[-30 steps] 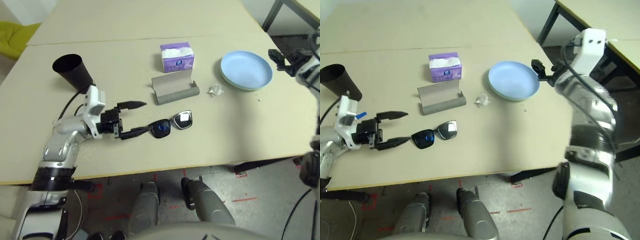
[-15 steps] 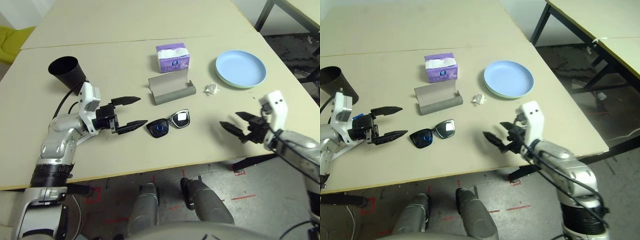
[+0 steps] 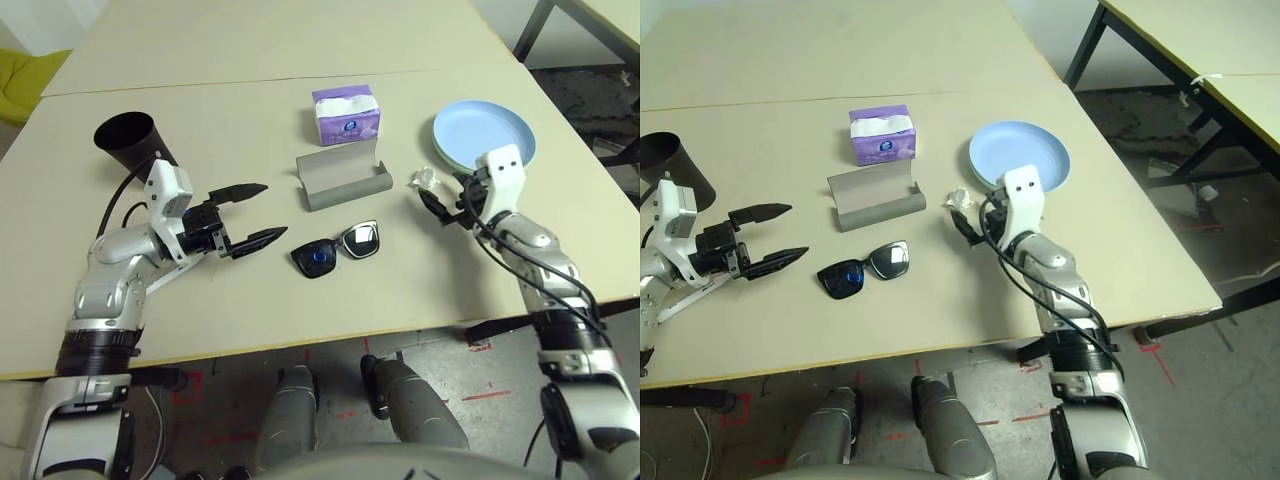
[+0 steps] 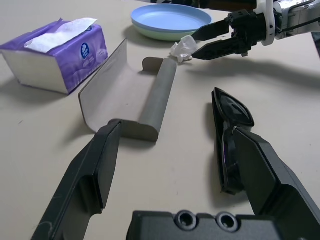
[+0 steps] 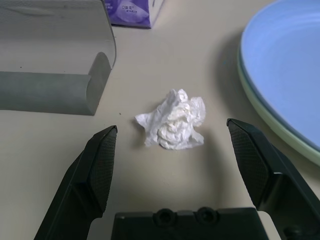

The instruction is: Organize and tidy the items on the table.

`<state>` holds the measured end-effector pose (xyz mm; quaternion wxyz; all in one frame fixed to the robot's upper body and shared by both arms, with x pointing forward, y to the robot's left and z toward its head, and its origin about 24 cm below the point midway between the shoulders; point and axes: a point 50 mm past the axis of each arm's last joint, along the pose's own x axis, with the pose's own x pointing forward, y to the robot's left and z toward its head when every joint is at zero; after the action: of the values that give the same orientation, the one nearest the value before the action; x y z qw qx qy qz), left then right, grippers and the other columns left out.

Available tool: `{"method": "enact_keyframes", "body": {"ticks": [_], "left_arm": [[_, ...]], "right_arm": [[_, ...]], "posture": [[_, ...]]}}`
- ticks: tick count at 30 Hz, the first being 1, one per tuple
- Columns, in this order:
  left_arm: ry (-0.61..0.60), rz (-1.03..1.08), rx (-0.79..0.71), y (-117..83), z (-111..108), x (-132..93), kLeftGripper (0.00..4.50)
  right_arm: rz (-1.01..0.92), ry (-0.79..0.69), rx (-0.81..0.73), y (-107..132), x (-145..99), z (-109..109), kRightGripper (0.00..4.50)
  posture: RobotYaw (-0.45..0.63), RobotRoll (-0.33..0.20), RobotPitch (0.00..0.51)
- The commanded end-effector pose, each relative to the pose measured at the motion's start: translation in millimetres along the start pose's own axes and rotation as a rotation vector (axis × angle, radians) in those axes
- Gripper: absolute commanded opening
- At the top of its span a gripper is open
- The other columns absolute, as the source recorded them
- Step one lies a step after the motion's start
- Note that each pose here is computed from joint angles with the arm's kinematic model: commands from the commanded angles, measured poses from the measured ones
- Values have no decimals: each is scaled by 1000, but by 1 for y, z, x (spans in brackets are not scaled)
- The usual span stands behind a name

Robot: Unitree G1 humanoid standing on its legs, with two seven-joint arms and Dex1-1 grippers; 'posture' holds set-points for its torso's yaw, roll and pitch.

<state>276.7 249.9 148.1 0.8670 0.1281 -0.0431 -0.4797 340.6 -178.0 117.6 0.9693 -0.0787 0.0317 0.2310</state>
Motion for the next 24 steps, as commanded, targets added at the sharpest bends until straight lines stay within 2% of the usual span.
{"method": "enact_keyframes", "body": {"ticks": [1, 11, 12, 15, 24], "left_arm": [[9, 12, 15, -1, 1, -4, 4500], [7, 9, 16, -4, 1, -1, 4500], [6, 9, 17, -4, 1, -1, 4500], [2, 10, 19, -4, 2, 0, 4500], [-9, 11, 24, -4, 3, 3, 4500]], "right_arm": [[13, 7, 0, 1, 3, -4, 4476], [-17, 6, 14, 0, 12, -3, 4476], [-23, 6, 14, 0, 13, -3, 4306], [-39, 5, 12, -2, 14, -3, 3494], [-30, 5, 0, -1, 15, -3, 41]], "posture": [[-86, 0, 194], [-87, 0, 196], [-87, 0, 196], [-86, 0, 196], [-86, 0, 194]]}}
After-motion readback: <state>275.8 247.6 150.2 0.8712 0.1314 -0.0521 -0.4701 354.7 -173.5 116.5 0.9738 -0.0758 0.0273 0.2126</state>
